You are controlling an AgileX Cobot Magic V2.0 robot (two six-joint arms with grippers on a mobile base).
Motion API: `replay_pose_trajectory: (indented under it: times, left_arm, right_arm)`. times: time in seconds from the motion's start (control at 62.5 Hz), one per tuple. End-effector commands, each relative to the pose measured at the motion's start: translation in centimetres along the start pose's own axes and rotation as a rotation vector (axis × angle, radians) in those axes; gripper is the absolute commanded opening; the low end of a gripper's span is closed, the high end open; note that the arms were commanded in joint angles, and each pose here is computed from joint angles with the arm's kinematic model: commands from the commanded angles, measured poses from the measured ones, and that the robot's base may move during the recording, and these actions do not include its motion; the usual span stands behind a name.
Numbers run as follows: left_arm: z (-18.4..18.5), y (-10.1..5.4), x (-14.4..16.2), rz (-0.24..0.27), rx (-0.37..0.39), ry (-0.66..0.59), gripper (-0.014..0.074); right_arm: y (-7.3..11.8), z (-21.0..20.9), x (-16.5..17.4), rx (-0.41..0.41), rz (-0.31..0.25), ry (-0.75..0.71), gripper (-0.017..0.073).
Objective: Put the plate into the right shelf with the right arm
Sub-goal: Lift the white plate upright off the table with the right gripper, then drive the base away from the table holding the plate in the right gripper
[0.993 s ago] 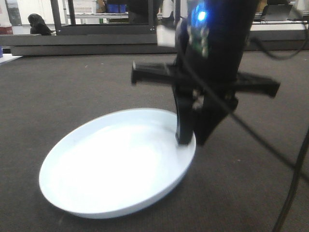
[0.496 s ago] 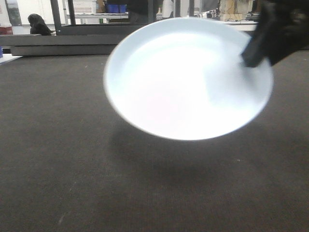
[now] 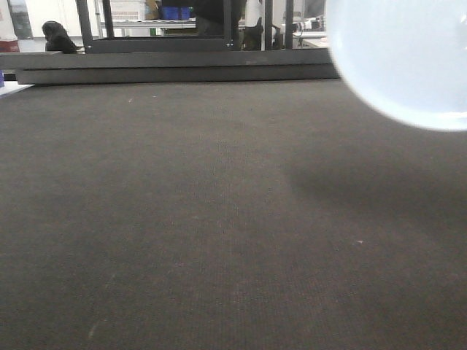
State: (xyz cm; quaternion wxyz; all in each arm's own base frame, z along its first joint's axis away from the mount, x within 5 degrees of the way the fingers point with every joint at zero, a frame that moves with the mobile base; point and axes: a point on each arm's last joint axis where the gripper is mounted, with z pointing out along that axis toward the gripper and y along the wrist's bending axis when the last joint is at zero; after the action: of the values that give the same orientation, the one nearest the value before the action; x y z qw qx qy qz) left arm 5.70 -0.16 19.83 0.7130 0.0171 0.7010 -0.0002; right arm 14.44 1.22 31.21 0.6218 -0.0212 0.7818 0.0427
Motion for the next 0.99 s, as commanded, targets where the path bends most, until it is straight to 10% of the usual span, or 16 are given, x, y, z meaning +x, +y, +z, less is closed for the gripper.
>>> replay_pose_trajectory:
  times: [0.0, 0.977]
  left_arm:
    - [-0.1, 0.1, -0.5, -0.015, -0.012, -0.089, -0.0128]
    - [-0.1, 0.1, -0.5, -0.015, -0.012, -0.089, -0.0128]
  right_arm:
    - [-0.2, -2.3, -1.8, 0.026, -0.002, -0.206, 0.0056]
    - [0.0, -8.7, -0.4, 0.021, -0.007, -0.468, 0.0056]
